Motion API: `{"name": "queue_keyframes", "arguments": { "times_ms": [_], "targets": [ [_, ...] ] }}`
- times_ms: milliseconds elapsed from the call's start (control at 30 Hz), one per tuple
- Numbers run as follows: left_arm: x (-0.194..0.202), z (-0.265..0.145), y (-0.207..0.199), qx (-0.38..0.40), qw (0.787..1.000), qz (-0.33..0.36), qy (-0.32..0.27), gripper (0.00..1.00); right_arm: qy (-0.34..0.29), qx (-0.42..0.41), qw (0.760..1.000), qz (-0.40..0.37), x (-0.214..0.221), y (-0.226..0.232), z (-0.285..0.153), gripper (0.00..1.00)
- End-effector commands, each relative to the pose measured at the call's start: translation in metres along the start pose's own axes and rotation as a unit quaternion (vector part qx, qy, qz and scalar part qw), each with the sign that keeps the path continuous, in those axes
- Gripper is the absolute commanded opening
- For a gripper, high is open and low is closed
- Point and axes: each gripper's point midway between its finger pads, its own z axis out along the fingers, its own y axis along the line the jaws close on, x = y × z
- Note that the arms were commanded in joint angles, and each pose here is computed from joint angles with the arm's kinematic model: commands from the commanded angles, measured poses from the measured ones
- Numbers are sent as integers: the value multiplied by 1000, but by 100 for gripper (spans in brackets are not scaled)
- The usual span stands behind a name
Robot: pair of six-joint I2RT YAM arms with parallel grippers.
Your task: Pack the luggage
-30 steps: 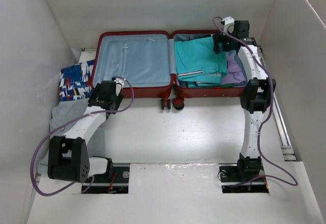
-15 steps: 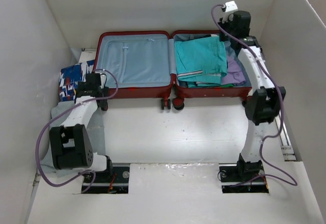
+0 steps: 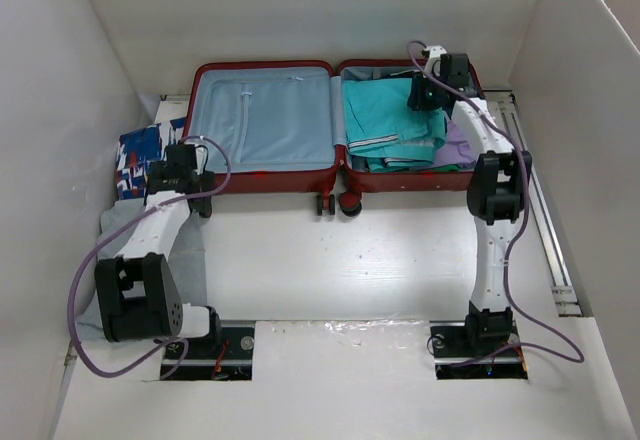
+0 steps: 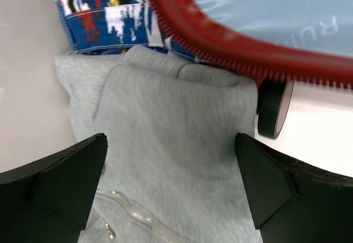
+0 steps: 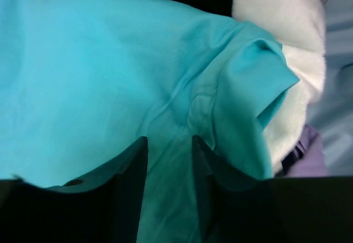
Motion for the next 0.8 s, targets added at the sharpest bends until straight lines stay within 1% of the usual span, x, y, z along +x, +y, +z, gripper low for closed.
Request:
{"name": "queue_keyframes", "arguments": {
  "times_ms": [0,33,67,100,133,167,200,233,267,300,333,367,400,433,467,533,567,600,633,667,700,767],
  "targets": [
    [-7,-23,18,-15,1000,-12,-21,100,-34,12,999,-26,-45,11,-49,45],
    [-13,-27,20,-14,999,-12,-35,100,-47,17,998,-36,-59,18,-68,56],
    [-14,-30,22,-15,999,-14,-39,100,-56,17,998,-38,-66,20,-79,62],
    [-18,-31,24,-16,999,-17,-45,100,-59,27,997,-38,-70,19,-90,67],
    [-21,-38,27,-19,998,-22,-56,100,-56,22,997,-45,-70,27,-97,70],
    [-24,-42,27,-12,998,-23,-61,100,-71,23,996,-48,-83,32,-122,74],
    [-27,-48,24,5,997,-14,-69,100,-73,22,996,-51,-86,39,-132,76],
    [-17,-51,19,23,998,0,-54,100,-75,24,995,-59,-88,48,-143,78],
    [-18,-60,17,38,997,7,-60,100,-77,25,995,-62,-89,56,-164,79],
    [-13,-64,8,68,996,28,-57,100,-76,26,995,-65,-87,62,-174,82],
    [4,-66,0,93,994,51,-28,100,-75,35,994,-67,-85,66,-185,83],
    [11,-71,-5,113,991,69,-22,100,-59,25,995,-76,-68,85,-186,86],
    [26,-71,-13,136,986,93,-2,100,-71,21,995,-71,-71,99,-209,87],
    [46,-68,-18,145,982,113,28,100,-71,22,995,-70,-66,108,-217,89],
    [58,-66,-16,135,983,114,49,100,-69,4,994,-79,-58,135,-224,89],
    [78,-60,-15,118,983,119,79,100,-63,-5,996,-69,-34,160,-243,90],
    [79,-63,-14,117,984,114,78,100,-67,-7,995,-67,-28,170,-248,90],
    [82,-66,-14,115,985,108,74,100,-49,-29,995,-76,-3,195,-247,90],
    [85,-65,-18,126,983,108,76,100,-60,-41,995,-63,-1,207,-258,91],
    [88,-66,-22,131,983,103,75,100,-60,-41,995,-64,7,215,-260,91],
    [85,-63,-25,137,983,101,72,100,-56,-58,994,-71,19,234,-264,91],
    [86,-59,-33,152,981,89,79,100,-40,-59,996,-59,44,242,-266,91]
  ]
}}
